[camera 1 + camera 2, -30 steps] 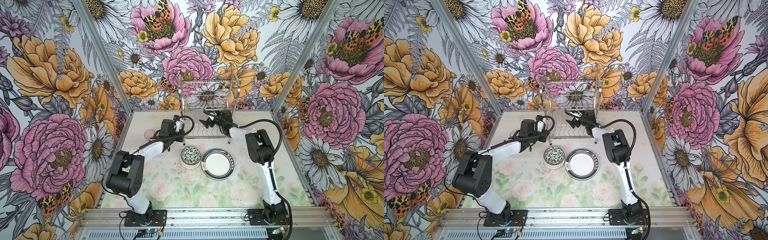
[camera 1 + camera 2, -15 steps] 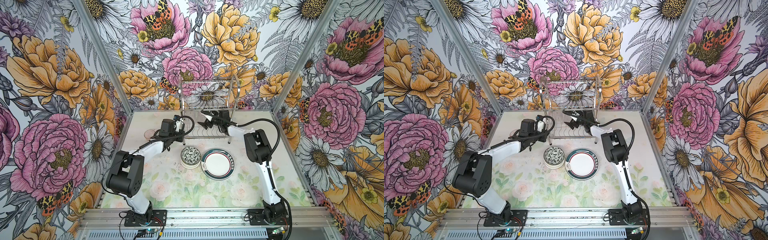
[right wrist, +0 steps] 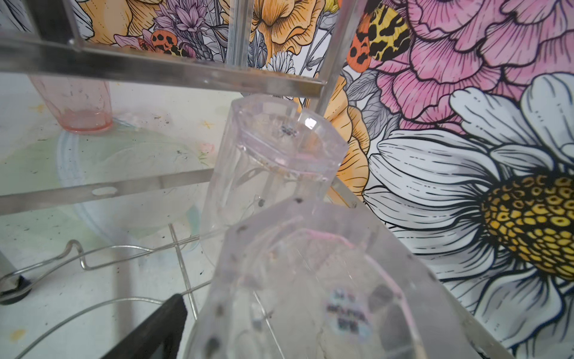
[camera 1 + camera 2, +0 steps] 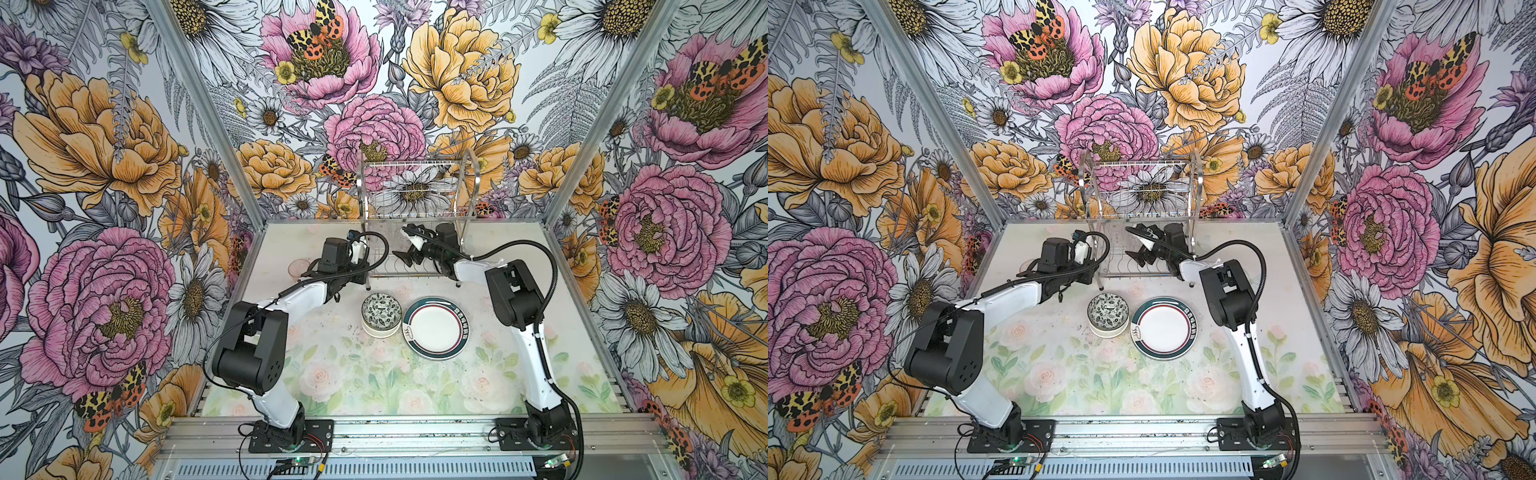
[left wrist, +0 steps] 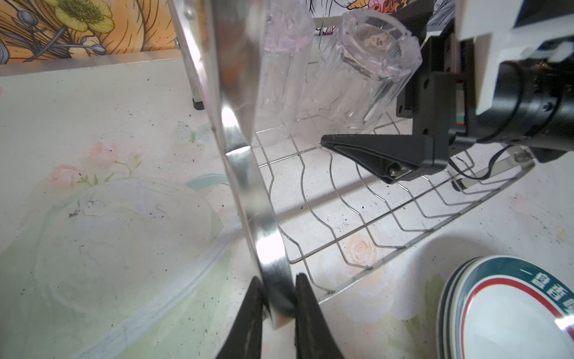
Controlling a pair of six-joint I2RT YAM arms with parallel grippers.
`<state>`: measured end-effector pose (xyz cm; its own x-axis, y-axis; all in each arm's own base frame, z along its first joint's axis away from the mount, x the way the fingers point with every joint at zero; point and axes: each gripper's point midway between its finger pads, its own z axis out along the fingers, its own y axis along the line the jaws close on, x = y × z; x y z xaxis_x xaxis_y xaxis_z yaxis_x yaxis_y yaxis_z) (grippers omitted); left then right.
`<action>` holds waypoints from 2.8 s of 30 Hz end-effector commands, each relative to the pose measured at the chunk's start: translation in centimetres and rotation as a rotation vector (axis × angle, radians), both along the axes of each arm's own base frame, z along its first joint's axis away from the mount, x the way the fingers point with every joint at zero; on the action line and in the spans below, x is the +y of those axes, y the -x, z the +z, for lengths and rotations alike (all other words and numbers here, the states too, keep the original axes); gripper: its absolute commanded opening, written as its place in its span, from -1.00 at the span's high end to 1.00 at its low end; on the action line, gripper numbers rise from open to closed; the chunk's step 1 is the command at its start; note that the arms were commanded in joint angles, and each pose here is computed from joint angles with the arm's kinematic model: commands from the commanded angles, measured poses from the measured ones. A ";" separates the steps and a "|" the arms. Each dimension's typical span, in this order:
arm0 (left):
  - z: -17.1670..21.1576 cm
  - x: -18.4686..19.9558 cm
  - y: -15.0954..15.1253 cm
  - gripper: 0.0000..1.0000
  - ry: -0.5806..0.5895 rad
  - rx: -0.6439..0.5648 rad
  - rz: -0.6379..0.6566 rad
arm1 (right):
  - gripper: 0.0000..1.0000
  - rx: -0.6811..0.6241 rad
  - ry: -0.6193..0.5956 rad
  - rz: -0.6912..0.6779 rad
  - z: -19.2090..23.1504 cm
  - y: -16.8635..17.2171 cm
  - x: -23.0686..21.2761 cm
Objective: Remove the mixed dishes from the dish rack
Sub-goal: 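Lift the clear cup out with the right gripper while the left releases the frame, then bring the clear cup to the left gripper and close the left gripper on it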
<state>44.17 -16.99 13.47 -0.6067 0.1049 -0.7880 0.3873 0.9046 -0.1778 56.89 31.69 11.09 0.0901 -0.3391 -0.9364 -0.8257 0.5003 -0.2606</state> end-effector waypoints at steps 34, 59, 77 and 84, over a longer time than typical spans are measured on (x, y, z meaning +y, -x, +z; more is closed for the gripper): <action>0.5 -0.2 0.8 0.46 0.014 0.050 -0.030 | 1.00 -0.157 -0.266 -0.018 11.7 4.8 -1.6; 7.9 1.6 6.6 -0.70 0.194 -0.059 0.038 | 1.00 -0.059 -0.365 -0.021 15.9 17.3 -2.0; 13.4 -1.2 14.8 -0.85 0.490 -0.038 -0.144 | 1.00 0.483 -0.972 -0.215 18.7 20.2 -5.5; 14.5 -4.7 15.4 -0.69 0.602 -0.012 -0.223 | 1.00 0.629 -1.125 -0.233 19.4 20.3 -6.2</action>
